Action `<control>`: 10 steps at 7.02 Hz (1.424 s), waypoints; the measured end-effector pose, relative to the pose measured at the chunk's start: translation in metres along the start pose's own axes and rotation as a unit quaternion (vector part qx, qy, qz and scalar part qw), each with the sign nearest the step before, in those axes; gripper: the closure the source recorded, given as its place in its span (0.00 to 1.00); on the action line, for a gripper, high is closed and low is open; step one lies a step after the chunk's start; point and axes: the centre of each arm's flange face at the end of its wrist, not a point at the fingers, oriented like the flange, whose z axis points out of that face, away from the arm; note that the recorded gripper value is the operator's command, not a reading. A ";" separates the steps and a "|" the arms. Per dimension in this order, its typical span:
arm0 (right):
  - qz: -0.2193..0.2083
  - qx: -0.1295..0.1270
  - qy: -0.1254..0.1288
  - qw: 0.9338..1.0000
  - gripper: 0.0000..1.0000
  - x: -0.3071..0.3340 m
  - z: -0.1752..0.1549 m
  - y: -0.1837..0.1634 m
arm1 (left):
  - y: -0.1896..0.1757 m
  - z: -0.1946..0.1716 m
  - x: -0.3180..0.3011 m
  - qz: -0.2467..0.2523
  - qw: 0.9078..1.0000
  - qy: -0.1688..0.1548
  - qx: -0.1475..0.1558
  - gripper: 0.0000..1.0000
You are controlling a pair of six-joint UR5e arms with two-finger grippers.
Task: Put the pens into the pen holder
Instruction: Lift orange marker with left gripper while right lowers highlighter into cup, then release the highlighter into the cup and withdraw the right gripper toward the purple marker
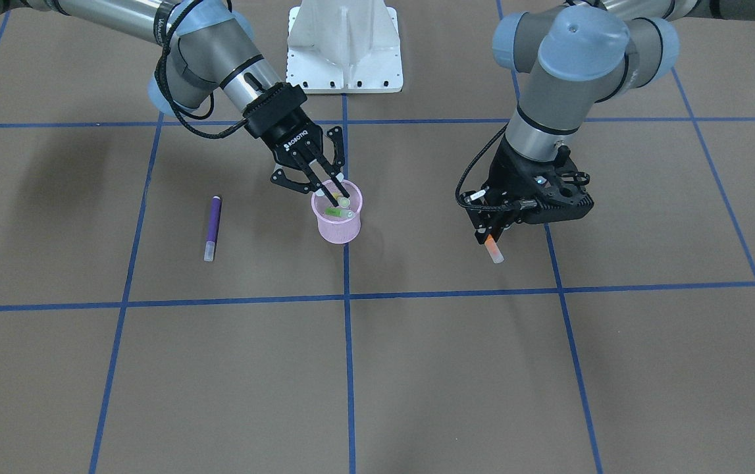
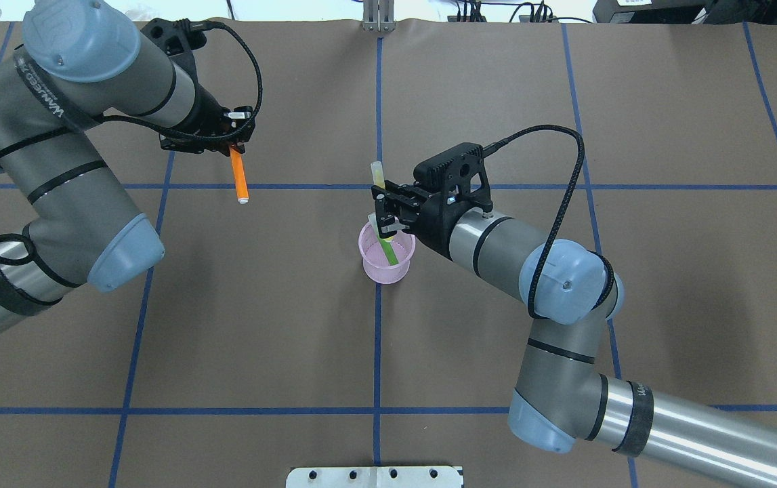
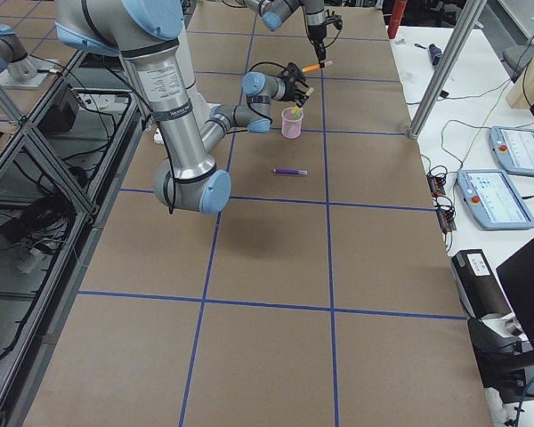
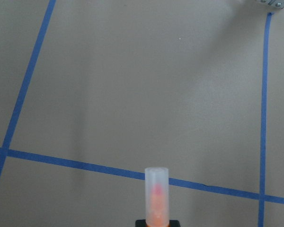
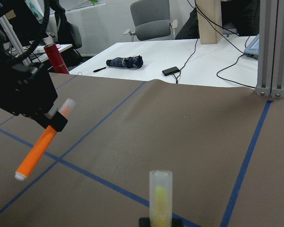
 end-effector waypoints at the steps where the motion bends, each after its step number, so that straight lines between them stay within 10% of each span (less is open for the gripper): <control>1: -0.002 -0.006 0.003 1.000 1.00 0.002 0.003 0.007 | 0.000 0.000 0.000 0.000 1.000 0.000 0.000 1.00; 3: -0.006 -0.015 0.009 1.000 0.81 0.008 0.006 0.017 | 0.001 0.001 0.000 0.001 1.000 -0.001 0.000 1.00; 4: -0.007 -0.016 0.010 1.000 0.08 0.008 0.007 0.019 | 0.001 0.002 0.000 0.001 1.000 -0.001 0.000 1.00; 10: 0.014 0.005 0.024 1.000 0.01 0.007 0.008 0.008 | 0.007 -0.042 0.017 0.018 0.999 0.038 0.032 1.00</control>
